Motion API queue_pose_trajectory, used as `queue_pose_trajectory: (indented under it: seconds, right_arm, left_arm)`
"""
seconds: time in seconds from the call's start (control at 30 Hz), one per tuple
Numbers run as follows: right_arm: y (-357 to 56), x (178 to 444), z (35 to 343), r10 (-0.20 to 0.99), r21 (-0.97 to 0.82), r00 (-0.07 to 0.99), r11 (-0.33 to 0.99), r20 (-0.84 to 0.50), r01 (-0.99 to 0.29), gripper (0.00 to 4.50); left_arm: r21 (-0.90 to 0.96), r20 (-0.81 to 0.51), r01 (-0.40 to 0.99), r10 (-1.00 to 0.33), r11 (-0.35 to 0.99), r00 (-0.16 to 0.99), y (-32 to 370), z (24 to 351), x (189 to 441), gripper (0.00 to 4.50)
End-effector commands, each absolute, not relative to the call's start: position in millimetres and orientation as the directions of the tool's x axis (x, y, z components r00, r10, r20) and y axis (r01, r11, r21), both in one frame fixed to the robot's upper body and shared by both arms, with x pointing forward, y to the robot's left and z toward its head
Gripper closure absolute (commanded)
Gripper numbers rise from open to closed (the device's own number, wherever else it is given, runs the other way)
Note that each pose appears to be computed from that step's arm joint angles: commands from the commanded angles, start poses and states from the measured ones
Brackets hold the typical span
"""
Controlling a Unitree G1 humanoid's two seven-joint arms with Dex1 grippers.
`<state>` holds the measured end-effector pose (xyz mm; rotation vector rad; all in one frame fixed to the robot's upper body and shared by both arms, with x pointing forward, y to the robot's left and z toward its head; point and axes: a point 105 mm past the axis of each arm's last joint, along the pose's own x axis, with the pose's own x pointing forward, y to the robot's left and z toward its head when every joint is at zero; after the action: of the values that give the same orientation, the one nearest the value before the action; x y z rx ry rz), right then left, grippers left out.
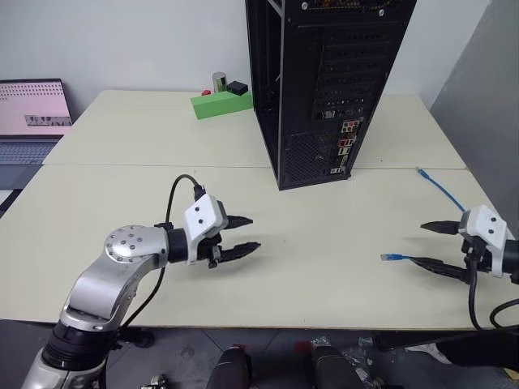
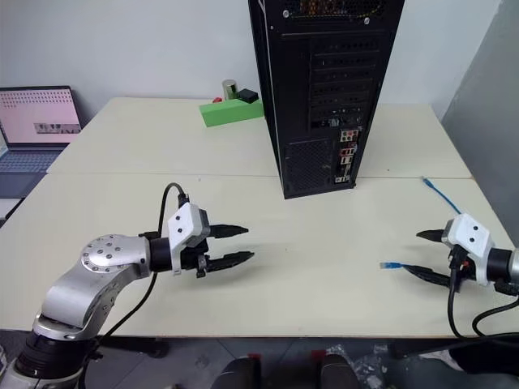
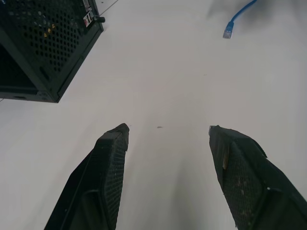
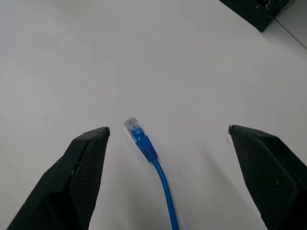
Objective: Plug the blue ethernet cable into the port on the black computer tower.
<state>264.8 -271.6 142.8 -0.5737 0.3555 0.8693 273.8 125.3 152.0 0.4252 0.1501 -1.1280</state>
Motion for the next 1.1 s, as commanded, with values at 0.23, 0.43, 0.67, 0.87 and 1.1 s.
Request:
queue_pose_trajectory:
  seconds: [0.23, 0.43, 0.67, 0.87, 1.1]
  right_arm:
    - [-271.8, 265.3, 154.4, 0.610, -0.369, 0.608, 0.483, -0.509, -0.794, 0.29]
    - [-272.4, 263.5, 154.3, 0.601, -0.372, 0.614, 0.489, -0.512, -0.789, 0.29]
    - [-282.3, 250.7, 149.6, 0.545, -0.377, 0.637, 0.519, -0.545, -0.767, 0.29]
    - [-289.2, 244.5, 146.1, 0.478, -0.399, 0.677, 0.561, -0.560, -0.726, 0.29]
    - [-279.6, 241.6, 125.1, 0.461, -0.380, 0.641, 0.539, -0.614, -0.752, 0.29]
  left_arm:
    - [0.274, -0.325, 0.910, -0.860, 0.312, 0.393, 119.8, 156.2, 266.1, 1.64]
    - [0.263, -0.326, 0.919, -0.869, 0.295, 0.372, 116.0, 154.8, 264.5, 1.64]
    - [0.239, -0.321, 0.945, -0.900, 0.224, 0.294, 99.8, 150.0, 263.3, 1.64]
    - [0.251, -0.330, 0.955, -0.914, 0.156, 0.236, 86.3, 146.1, 268.3, 1.64]
    - [0.303, -0.350, 0.953, -0.928, 0.017, 0.127, 55.8, 135.6, 270.6, 1.64]
